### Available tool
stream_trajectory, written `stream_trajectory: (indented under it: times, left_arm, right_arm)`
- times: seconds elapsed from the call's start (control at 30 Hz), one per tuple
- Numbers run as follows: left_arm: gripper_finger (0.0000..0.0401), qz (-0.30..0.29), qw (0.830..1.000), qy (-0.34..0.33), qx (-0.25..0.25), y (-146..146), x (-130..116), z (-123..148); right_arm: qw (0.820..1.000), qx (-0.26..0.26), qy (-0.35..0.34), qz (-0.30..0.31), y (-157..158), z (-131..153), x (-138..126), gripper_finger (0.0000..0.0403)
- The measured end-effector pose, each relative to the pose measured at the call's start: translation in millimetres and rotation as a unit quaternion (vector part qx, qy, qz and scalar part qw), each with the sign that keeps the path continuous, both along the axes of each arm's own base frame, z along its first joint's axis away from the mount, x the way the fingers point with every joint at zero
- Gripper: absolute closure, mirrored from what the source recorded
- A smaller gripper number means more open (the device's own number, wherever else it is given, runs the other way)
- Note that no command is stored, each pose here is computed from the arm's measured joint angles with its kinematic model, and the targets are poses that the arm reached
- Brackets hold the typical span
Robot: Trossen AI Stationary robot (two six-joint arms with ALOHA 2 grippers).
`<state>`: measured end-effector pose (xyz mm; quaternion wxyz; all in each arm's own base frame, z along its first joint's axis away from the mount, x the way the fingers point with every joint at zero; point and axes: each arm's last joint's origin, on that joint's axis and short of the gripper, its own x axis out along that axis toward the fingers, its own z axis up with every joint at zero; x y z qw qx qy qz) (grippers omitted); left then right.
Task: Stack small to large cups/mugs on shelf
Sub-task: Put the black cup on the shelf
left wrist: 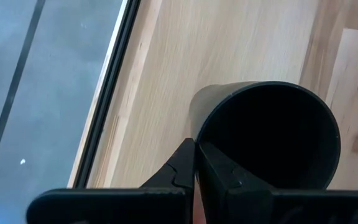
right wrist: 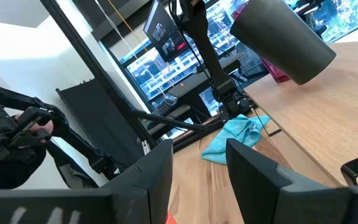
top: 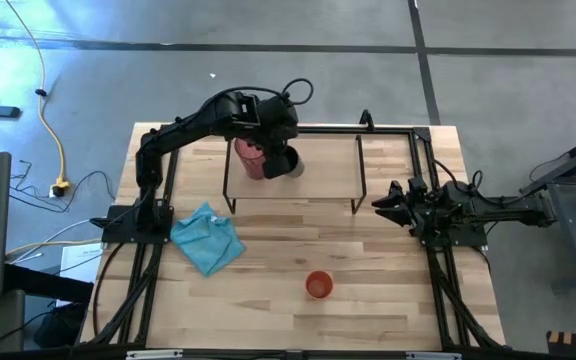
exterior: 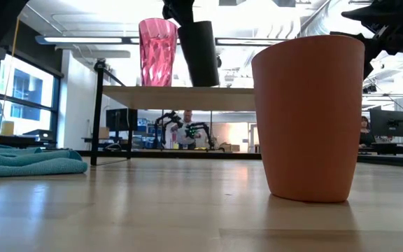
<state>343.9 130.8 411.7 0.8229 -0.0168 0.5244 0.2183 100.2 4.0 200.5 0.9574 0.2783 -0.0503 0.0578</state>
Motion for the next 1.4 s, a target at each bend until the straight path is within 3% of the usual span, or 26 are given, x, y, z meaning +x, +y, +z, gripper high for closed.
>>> stream_trajectory:
  times: [0.53,1.4]
  left_arm:
    - [0.0401,0.004,0.999,-0.023,-0.038,17.1,-0.8,-3.1]
    - [0.0401,0.012,1.000,-0.002,-0.028,17.4,-3.7,-4.4]
  right_arm:
    - [1.000,0.000,0.003,0.000,0.0,-1.4,0.3,0.0261]
    - [1.000,0.005,0.010,0.000,0.0,-4.2,0.7,0.0261]
